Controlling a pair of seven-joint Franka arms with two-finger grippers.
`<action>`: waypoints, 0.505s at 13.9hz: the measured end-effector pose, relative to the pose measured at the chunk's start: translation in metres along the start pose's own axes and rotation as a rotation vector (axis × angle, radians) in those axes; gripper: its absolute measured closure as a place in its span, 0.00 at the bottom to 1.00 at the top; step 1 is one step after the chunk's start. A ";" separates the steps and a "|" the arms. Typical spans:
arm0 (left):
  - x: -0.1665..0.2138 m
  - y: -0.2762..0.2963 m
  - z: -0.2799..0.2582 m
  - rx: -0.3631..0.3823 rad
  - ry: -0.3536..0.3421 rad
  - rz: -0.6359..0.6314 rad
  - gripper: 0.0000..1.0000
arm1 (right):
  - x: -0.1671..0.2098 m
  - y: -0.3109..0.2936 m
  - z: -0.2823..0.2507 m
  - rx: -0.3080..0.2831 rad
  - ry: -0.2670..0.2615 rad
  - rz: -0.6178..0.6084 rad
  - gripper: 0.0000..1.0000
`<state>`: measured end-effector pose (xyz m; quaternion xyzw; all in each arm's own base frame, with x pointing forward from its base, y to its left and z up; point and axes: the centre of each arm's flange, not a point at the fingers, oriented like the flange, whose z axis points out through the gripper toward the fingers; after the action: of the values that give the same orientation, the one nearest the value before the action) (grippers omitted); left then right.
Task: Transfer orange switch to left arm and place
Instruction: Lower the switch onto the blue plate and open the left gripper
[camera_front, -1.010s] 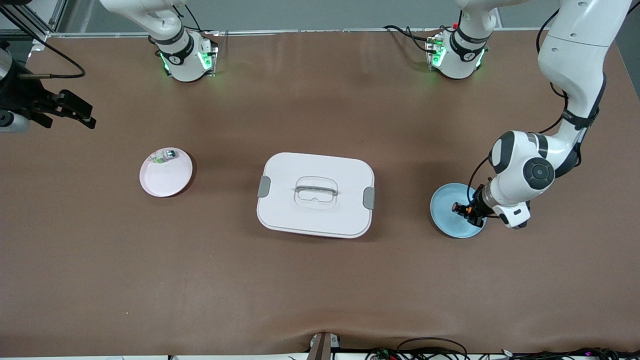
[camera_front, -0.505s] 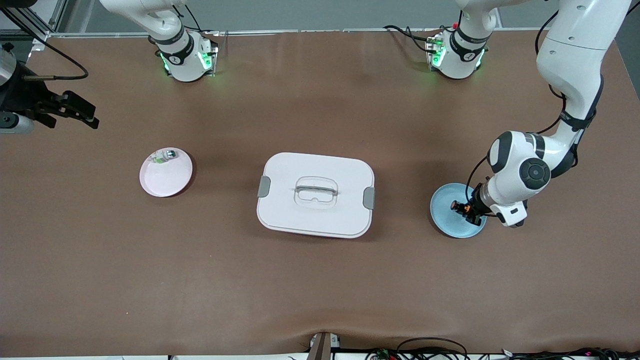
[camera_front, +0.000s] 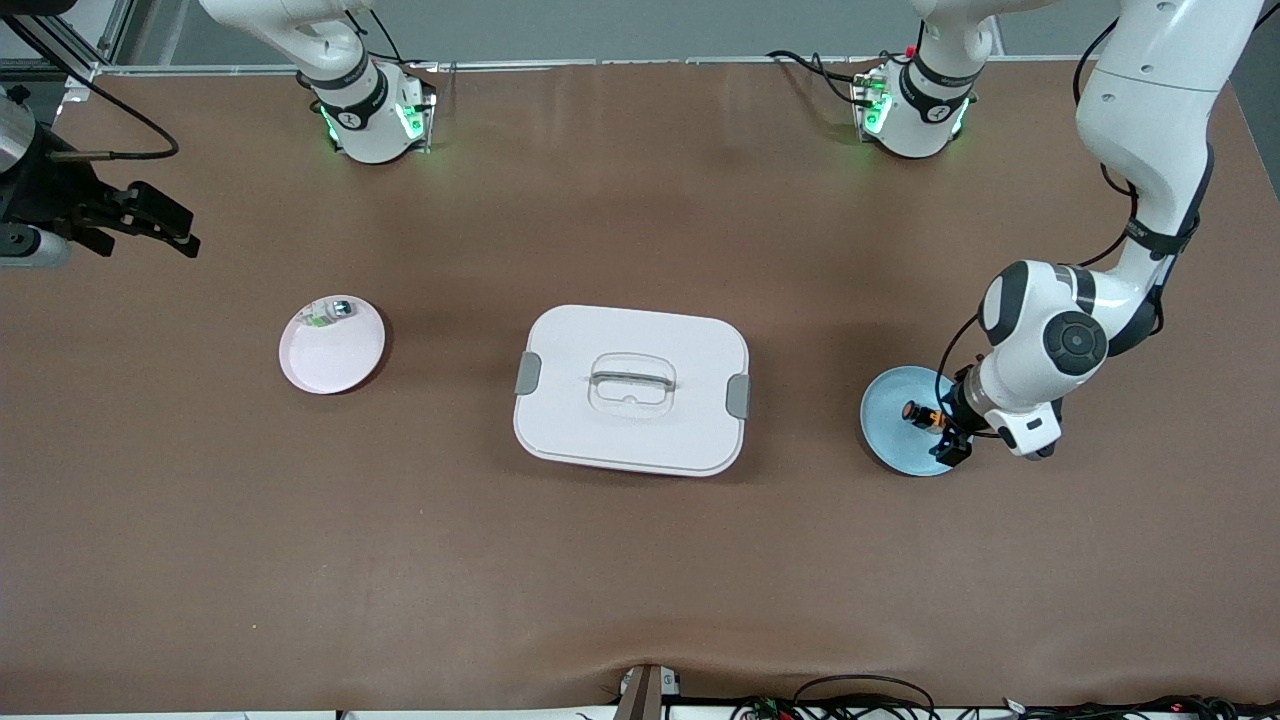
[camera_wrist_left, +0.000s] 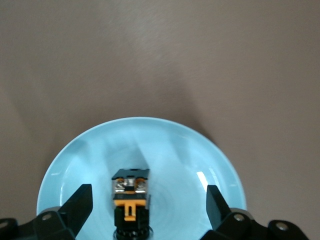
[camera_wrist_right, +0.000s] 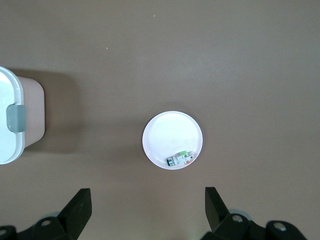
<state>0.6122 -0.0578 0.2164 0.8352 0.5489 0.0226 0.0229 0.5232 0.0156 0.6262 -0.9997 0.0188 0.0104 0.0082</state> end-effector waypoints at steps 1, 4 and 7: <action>0.001 0.003 -0.009 -0.014 0.008 0.047 0.00 | 0.000 0.000 0.000 0.000 0.000 0.000 0.00; 0.004 0.008 -0.032 -0.043 0.037 0.307 0.00 | 0.000 0.000 0.000 0.000 0.002 0.000 0.00; 0.017 0.013 -0.051 -0.060 0.077 0.701 0.00 | 0.000 -0.001 0.000 0.000 0.003 -0.001 0.00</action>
<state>0.6275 -0.0461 0.2686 0.9703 0.2286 0.0764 0.0176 0.5235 0.0163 0.6265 -0.9998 0.0183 0.0088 0.0083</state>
